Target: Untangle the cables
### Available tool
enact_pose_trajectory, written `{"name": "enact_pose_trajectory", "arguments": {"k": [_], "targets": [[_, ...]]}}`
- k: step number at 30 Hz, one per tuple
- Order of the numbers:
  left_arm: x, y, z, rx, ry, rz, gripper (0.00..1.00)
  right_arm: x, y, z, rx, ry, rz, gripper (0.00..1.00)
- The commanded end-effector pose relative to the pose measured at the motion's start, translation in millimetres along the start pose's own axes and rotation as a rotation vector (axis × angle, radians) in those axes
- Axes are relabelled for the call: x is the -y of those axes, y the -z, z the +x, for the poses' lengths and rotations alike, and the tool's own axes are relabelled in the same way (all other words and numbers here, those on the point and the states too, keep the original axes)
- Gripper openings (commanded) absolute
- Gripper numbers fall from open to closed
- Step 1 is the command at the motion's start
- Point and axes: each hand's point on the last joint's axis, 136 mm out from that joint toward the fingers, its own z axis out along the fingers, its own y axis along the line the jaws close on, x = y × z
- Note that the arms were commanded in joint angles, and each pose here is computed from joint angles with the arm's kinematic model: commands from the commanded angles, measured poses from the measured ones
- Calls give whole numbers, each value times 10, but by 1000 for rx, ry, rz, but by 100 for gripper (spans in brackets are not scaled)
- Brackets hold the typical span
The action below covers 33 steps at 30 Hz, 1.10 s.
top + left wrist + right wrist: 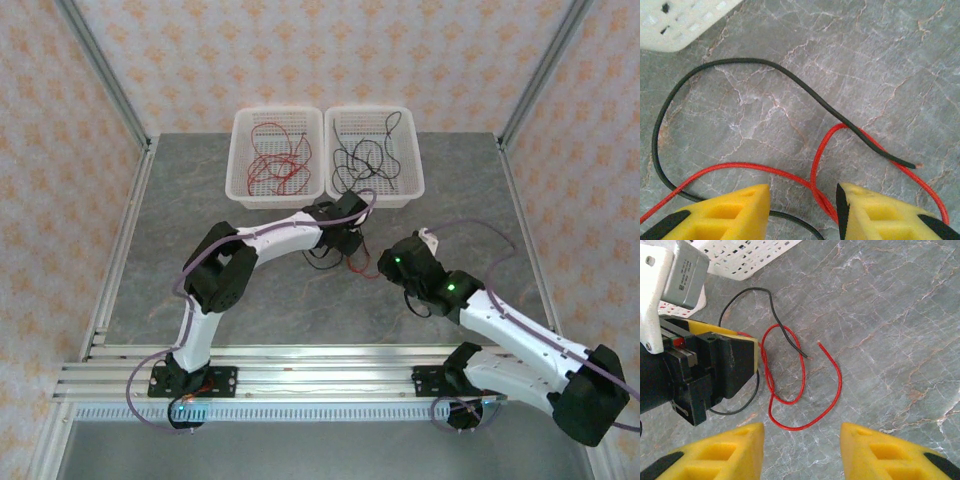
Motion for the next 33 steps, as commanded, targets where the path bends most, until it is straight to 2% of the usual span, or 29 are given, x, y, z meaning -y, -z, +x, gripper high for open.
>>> {"name": "enact_pose_trajectory", "arguments": {"k": [1, 11, 15, 17, 21, 23, 26, 31, 33], "targets": [[38, 28, -6, -17, -28, 10, 42, 26, -26, 0, 6, 13, 3, 43], [210, -312, 30, -25, -83, 73, 42, 46, -7, -6, 8, 14, 11, 43], [208, -417, 112, -45, -103, 52, 41, 54, -8, 0, 7, 13, 13, 43], [176, -461, 162, -51, -104, 30, 33, 49, 0, -6, 9, 13, 10, 43], [106, -444, 192, -30, -89, -4, 9, 49, 34, -34, 21, 8, 7, 43], [99, -356, 140, -3, -74, -9, 0, 53, 51, -48, 28, 5, 6, 43], [107, -89, -36, 66, -35, -3, 0, 63, 63, -44, 31, 3, 0, 43], [149, 598, -405, 212, 51, 37, 0, -40, 52, -49, 33, 30, -53, 44], [140, 1011, -570, 297, 89, 58, 0, -102, 47, -74, 42, 47, -77, 44]]}}
